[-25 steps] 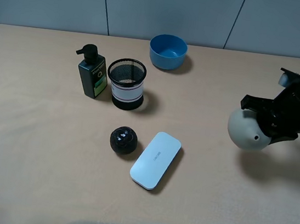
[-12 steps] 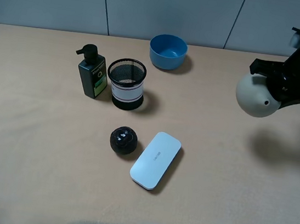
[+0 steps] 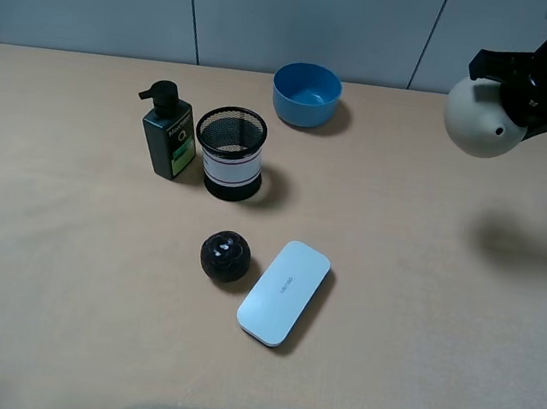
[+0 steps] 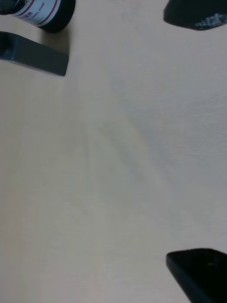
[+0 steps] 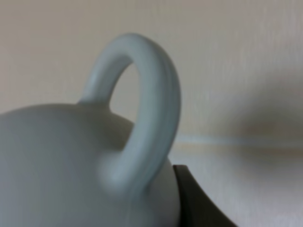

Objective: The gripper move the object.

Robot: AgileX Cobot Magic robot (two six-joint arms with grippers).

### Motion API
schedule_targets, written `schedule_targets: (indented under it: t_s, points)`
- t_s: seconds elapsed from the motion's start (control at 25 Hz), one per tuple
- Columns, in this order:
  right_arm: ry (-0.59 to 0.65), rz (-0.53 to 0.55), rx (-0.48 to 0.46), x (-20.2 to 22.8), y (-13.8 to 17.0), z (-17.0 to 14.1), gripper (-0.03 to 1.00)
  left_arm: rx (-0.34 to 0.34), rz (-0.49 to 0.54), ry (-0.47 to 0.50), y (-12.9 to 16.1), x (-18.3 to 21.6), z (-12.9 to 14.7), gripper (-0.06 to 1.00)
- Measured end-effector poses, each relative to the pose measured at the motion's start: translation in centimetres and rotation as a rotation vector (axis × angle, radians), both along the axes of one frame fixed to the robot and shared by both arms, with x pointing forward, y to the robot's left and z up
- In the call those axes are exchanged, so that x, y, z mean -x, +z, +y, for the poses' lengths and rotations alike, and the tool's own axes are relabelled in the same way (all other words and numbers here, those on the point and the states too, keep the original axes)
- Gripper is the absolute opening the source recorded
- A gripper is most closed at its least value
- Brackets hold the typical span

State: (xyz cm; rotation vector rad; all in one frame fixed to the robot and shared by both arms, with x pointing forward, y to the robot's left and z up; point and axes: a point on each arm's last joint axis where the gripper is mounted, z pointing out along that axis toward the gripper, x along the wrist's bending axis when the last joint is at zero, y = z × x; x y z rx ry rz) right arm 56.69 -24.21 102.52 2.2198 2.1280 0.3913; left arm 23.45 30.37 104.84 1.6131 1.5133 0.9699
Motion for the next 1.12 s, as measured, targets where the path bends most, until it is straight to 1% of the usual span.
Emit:
schedule_targets:
  t_s: [0.32, 0.56, 0.76, 1.12]
  points:
    - [0.025, -0.039, 0.003, -2.7, 0.2, 0.4, 0.03, 0.0, 0.0, 0.0, 0.0, 0.0, 0.0, 0.93]
    - [0.055, -0.063, 0.0, -5.3, -0.2, 0.8, 0.03, 0.0, 0.0, 0.0, 0.0, 0.0, 0.0, 0.93]
    - [0.086, -0.102, 0.004, -7.2, -0.6, 2.1, 0.03, 0.0, 0.0, 0.0, 0.0, 0.0, 0.0, 0.93]
    - [0.12, -0.13, 0.009, -9.8, -3.1, 4.0, 0.03, 0.0, 0.0, 0.0, 0.0, 0.0, 0.0, 0.93]
